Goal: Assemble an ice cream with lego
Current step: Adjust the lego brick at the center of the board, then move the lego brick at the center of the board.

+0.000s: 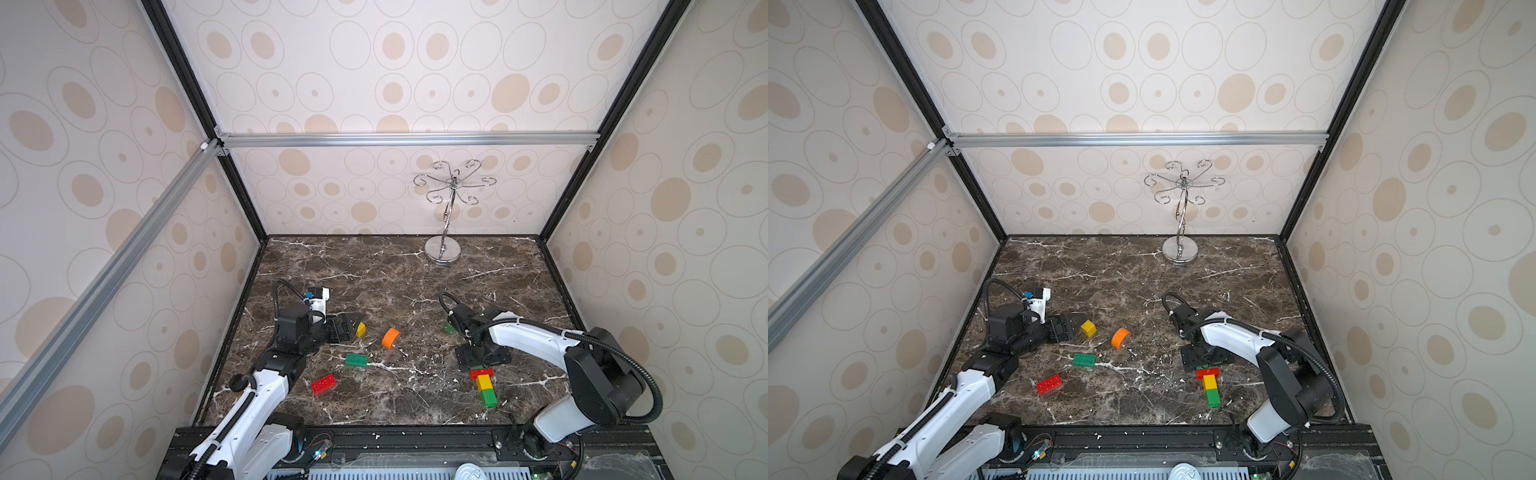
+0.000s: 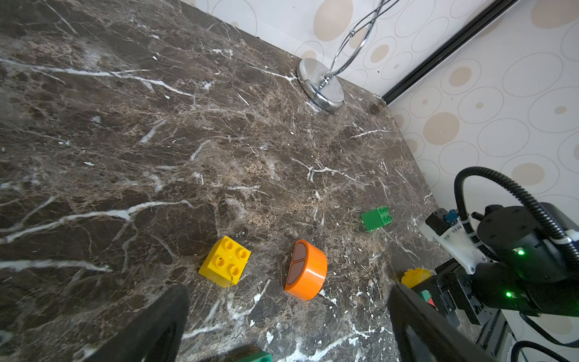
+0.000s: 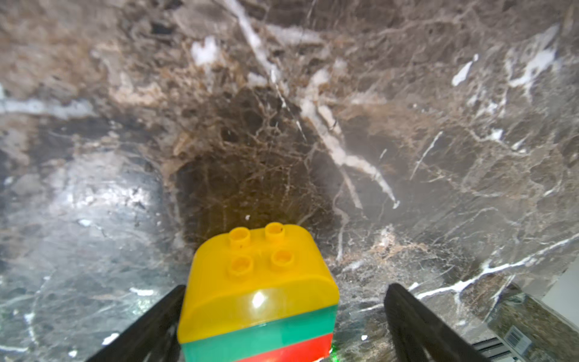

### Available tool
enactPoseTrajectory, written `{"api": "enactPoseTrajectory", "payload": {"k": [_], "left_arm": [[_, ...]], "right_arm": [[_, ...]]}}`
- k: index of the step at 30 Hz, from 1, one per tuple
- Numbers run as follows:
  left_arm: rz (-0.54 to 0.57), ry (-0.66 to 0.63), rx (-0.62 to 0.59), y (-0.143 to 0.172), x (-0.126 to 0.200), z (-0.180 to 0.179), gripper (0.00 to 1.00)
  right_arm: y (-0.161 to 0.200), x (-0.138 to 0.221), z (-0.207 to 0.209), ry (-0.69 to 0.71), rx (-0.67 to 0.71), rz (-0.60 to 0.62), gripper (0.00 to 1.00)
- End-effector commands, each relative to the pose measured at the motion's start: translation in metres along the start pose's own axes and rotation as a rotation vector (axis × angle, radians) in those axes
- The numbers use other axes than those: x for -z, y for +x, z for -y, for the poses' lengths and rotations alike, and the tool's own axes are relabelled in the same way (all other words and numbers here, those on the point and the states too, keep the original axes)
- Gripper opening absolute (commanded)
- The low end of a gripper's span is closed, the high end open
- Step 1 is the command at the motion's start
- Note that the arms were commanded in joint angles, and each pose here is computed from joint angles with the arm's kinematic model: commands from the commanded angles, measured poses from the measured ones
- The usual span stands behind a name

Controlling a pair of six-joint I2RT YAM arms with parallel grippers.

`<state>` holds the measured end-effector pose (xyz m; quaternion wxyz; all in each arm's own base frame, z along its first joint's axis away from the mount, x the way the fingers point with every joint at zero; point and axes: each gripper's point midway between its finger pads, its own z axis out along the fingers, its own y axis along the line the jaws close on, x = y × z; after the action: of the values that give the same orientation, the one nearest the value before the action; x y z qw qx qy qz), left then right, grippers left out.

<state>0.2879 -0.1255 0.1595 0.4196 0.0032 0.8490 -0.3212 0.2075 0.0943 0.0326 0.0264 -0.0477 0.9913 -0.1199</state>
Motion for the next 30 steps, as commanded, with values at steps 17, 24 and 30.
{"api": "enactPoseTrajectory", "payload": {"k": [17, 24, 30], "left_arm": [[0.023, -0.019, 0.004, -0.007, 0.003, -0.002, 1.00], [0.031, -0.111, 0.031, -0.006, 0.005, -0.018, 1.00], [0.037, -0.142, 0.037, -0.005, 0.009, -0.023, 1.00]], "right_arm": [[-0.033, 0.077, -0.050, -0.282, 0.070, 0.207, 0.98], [-0.048, 0.097, -0.099, -0.374, 0.119, 0.255, 0.99], [-0.057, 0.096, -0.113, -0.385, 0.096, 0.276, 0.98]]}}
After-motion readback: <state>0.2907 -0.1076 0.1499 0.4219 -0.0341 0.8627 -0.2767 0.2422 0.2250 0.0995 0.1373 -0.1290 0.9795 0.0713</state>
